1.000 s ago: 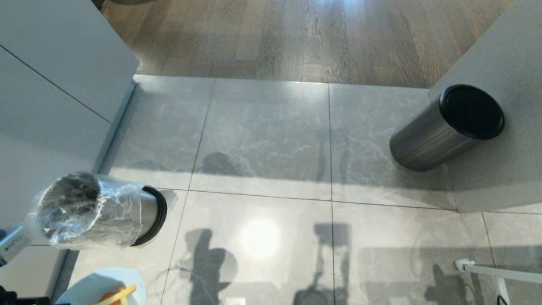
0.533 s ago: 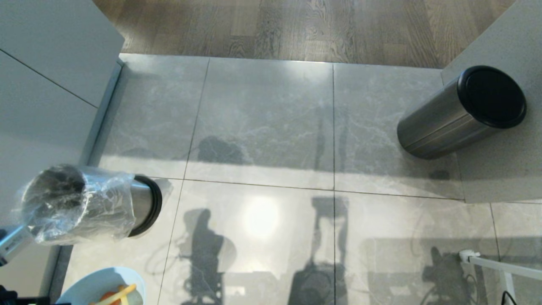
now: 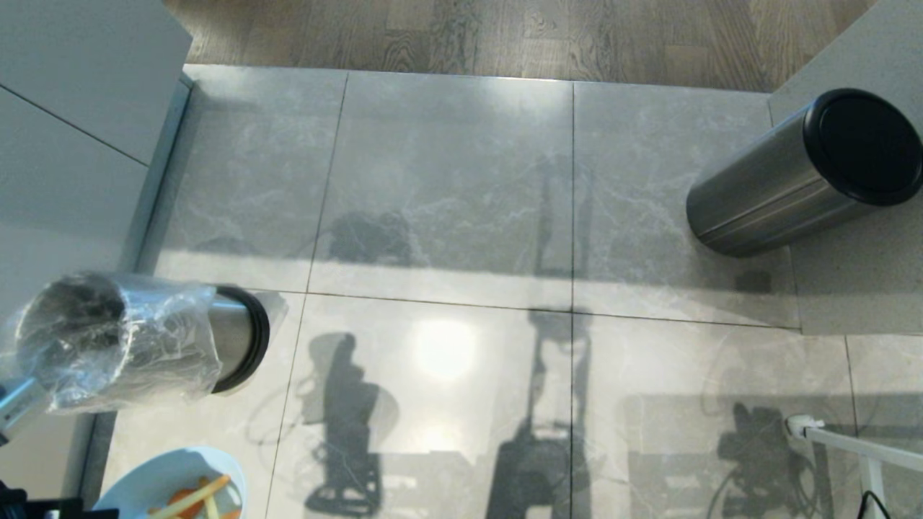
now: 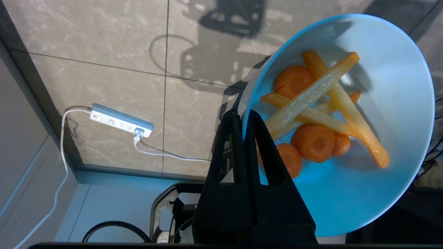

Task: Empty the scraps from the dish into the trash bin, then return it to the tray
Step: Move the bowl over the trash can

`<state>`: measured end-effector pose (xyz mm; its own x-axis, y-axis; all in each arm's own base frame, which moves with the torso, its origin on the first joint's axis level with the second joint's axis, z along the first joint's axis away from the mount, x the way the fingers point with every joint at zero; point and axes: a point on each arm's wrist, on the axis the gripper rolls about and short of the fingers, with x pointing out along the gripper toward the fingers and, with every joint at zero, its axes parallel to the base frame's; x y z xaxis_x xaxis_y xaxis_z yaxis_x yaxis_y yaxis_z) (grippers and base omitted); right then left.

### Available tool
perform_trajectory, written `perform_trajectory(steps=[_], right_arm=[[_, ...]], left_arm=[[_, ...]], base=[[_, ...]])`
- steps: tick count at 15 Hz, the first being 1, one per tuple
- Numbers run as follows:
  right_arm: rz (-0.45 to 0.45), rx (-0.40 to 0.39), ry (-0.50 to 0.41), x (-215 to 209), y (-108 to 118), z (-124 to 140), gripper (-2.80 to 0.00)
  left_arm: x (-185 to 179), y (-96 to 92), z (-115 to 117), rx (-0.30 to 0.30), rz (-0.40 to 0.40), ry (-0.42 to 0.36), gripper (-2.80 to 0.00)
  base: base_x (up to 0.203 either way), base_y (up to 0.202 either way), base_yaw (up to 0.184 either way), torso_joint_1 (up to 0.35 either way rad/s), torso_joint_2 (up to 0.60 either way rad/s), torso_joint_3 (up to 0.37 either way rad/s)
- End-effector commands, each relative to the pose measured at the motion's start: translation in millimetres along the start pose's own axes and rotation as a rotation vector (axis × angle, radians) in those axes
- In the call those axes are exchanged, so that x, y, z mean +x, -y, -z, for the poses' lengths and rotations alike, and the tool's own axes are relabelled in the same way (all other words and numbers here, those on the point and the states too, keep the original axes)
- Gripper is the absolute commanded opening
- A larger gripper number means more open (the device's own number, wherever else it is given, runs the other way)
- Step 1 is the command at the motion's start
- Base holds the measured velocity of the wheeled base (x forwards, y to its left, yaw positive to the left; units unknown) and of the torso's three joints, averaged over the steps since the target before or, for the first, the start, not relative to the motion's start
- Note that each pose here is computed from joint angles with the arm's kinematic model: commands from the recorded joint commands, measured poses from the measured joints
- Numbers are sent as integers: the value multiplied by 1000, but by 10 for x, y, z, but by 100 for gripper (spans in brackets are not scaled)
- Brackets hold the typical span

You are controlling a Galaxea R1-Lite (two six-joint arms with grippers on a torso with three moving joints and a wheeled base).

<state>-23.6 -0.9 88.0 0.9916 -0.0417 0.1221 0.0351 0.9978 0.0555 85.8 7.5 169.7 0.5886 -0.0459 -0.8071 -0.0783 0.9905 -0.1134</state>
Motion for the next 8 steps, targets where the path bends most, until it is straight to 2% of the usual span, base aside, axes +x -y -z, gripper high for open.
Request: perform_trajectory(steps=[1,3,6,8], right_arm=[[0,0,2,0,0,-2,-280],[0,0,2,0,0,-2,-280],[0,0,2,0,0,-2,-280],[0,0,0,0,0,0,-280]], left_arm=[[-9,1,-15,-31,2,16,-280],[-17,7,-92,-100,16,86,-280],[-20,7,-150,-120,27,148,-280],[-23,0,-211,-189,50,217,-280]], base=[[0,0,0,0,0,0],[0,0,0,0,0,0],[0,0,0,0,0,0],[0,0,0,0,0,0]])
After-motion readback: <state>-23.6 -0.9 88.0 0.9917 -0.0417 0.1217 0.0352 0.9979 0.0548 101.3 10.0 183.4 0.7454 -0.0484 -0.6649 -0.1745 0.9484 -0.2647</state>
